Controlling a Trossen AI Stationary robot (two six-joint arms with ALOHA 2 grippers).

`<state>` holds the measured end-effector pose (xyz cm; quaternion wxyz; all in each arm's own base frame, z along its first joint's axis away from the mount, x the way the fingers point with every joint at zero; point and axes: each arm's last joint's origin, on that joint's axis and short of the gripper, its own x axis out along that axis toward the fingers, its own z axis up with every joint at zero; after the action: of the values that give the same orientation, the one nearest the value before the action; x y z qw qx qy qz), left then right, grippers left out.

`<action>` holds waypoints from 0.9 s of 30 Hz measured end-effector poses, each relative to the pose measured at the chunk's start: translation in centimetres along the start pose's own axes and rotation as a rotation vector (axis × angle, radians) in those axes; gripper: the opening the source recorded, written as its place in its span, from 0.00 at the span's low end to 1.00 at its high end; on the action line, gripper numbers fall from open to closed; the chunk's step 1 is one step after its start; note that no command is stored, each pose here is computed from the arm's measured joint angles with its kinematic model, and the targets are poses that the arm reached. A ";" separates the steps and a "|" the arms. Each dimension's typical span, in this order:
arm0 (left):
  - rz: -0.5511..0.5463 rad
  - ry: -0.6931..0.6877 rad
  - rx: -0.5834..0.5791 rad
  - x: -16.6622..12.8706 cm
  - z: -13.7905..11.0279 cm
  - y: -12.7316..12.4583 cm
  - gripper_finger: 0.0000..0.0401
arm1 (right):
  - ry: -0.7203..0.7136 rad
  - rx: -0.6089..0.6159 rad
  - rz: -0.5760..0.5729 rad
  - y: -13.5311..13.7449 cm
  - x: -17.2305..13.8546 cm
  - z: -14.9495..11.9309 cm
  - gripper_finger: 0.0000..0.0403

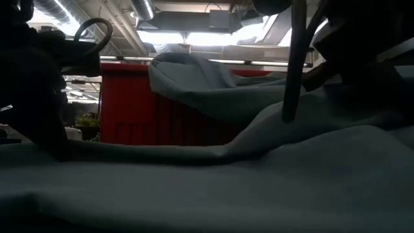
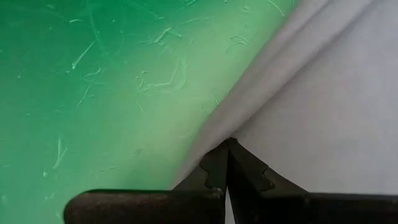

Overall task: Fold Laundry from Bin
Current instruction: Fold the blue pants on top of the blue shirt

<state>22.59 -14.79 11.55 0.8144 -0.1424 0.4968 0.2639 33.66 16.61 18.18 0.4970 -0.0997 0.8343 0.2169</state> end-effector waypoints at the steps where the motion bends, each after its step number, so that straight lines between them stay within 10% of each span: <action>1: 0.000 0.000 0.000 0.0 0.0 0.0 0.00 | -0.002 0.001 0.007 0.0 -0.1 0.0 0.37; 17: -0.088 -0.086 0.134 -3.8 3.8 -3.9 0.00 | -0.114 0.008 -0.080 0.8 -3.2 -1.3 0.37; 27: -0.373 -0.314 0.100 -4.9 6.2 -7.1 0.00 | -0.237 0.001 -0.162 4.2 -4.4 -1.3 0.37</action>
<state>29.36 -18.96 18.54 0.9222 -0.1486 0.3418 0.1032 33.11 19.52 23.66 0.6081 -0.1402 0.7589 0.1862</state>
